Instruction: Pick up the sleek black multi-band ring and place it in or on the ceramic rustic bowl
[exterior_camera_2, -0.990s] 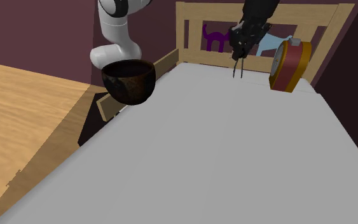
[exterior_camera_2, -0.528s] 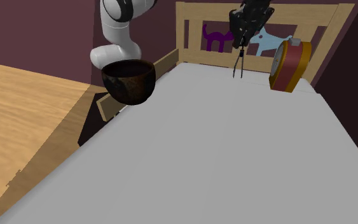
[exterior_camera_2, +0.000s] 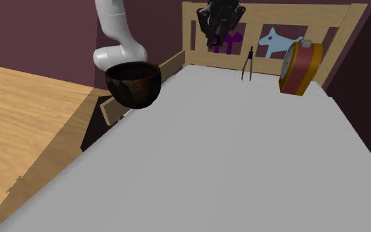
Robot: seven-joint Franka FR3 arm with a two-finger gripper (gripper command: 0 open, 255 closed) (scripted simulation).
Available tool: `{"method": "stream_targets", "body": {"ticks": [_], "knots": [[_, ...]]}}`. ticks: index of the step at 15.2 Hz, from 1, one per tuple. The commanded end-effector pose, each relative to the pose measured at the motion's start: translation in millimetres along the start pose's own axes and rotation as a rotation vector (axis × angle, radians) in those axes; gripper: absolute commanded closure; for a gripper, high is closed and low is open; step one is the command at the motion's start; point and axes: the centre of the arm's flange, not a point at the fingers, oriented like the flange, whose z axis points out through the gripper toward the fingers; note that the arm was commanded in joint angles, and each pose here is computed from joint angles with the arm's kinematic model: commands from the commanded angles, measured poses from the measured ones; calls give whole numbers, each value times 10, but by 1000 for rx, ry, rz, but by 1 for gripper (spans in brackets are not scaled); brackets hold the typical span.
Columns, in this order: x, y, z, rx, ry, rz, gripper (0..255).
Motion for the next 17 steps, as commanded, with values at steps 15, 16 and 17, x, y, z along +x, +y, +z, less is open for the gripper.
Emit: {"method": "stream_targets", "body": {"ticks": [15,16,17], "knots": [[-1153,1764,246,1,-1,0,255],[-1224,1874,259,1,-1,0,255],[-1295,1985,273,1,-1,0,255]]}}
